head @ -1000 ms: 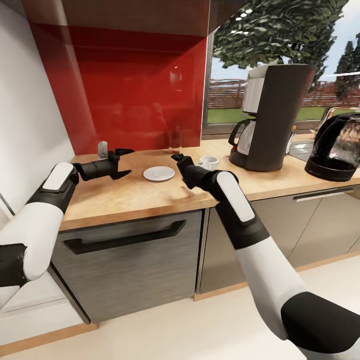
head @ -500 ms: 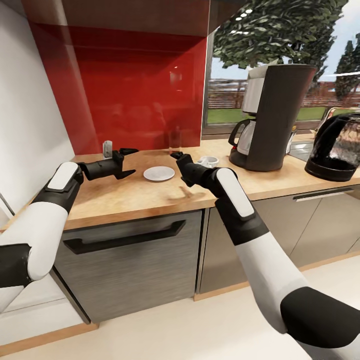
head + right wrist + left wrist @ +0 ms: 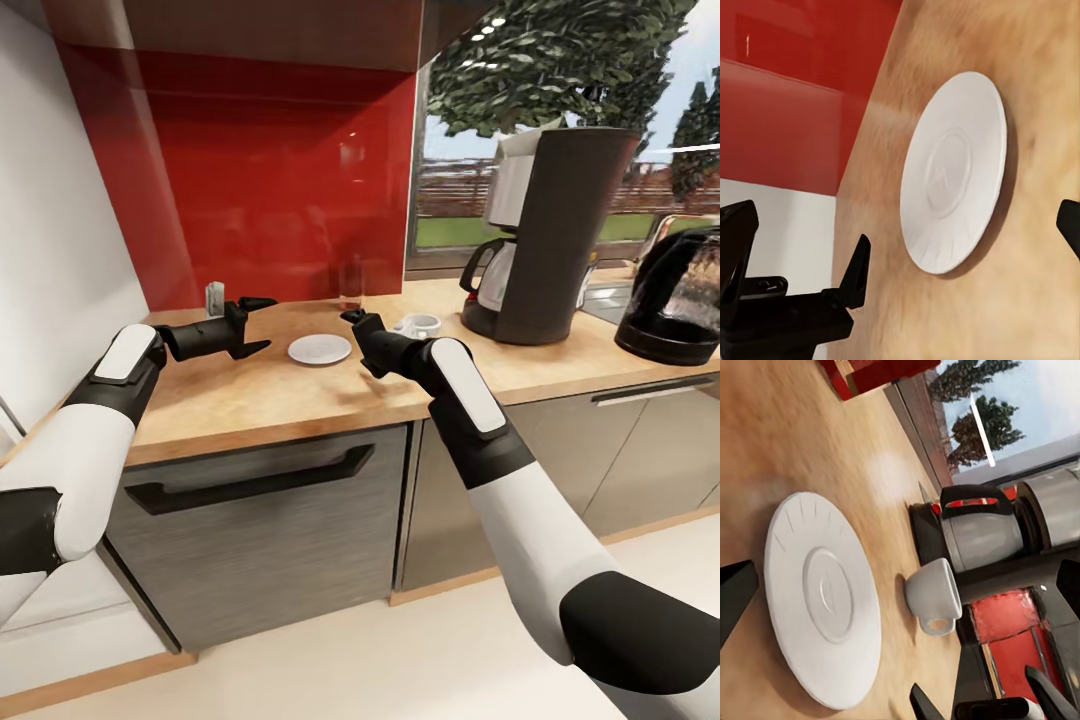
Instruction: Set up a coffee station on the kitchen countertop: keep the coffee maker on the countertop, move the bottle of coffee from the kitchen shelf to the counter next to the coffee maker, place a paper coffee filter on top of the coffee maker, put the saucer next to the coffee maker with the coffee cup on the saucer, and place the electric kettle next to the coffee maker.
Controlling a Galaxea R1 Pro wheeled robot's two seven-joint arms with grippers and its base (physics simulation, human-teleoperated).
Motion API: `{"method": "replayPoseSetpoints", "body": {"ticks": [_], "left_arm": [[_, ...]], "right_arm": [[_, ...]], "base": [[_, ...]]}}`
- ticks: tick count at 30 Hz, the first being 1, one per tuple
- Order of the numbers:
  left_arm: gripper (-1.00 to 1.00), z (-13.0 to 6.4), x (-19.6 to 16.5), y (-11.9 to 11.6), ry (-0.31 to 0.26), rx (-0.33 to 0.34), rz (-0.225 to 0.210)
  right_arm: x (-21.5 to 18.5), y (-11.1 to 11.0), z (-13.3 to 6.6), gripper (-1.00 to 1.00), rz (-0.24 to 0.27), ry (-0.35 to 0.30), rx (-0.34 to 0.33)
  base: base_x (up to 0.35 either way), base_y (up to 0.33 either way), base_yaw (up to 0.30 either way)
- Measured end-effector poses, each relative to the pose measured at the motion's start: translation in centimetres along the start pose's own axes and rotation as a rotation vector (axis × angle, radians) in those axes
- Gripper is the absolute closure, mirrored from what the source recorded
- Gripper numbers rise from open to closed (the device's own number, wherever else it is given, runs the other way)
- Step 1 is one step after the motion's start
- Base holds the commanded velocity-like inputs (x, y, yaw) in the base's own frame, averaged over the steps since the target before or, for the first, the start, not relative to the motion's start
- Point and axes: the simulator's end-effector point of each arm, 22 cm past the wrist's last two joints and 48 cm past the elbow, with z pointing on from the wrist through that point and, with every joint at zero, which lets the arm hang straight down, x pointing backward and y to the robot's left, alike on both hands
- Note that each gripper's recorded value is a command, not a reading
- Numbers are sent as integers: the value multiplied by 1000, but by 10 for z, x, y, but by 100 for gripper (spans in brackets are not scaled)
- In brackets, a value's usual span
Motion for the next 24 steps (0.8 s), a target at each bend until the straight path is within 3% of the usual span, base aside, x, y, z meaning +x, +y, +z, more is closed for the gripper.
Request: {"method": "replayPoseSetpoints", "body": {"ticks": [24], "left_arm": [[-100,0,1,1,2,-1,-3]], "right_arm": [[0,-1,1,-100,1,1,3]], "base": [[43,50,0]]}}
